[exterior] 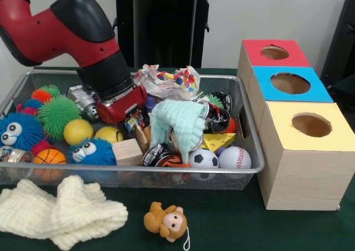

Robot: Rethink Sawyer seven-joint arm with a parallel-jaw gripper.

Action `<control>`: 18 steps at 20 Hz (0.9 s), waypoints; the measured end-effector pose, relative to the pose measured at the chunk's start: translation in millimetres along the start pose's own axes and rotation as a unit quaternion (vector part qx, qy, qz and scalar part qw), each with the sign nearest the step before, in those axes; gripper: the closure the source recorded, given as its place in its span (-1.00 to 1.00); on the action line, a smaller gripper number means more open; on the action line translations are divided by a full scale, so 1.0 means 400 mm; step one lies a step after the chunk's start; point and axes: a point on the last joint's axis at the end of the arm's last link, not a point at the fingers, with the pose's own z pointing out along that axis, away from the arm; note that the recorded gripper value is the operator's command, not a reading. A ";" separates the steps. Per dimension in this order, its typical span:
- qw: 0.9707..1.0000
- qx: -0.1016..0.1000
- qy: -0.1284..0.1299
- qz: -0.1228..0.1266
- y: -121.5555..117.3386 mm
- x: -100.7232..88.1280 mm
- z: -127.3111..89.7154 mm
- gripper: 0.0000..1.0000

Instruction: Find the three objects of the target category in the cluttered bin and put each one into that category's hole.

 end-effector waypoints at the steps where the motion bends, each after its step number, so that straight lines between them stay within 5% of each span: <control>1: 1.000 0.001 0.002 -0.002 0.001 -0.002 0.001 -1.00; 9: 0.997 0.028 0.044 -0.056 0.031 -0.040 -0.010 -1.00; 18: 0.998 0.034 0.029 -0.039 0.082 -0.052 -0.072 -1.00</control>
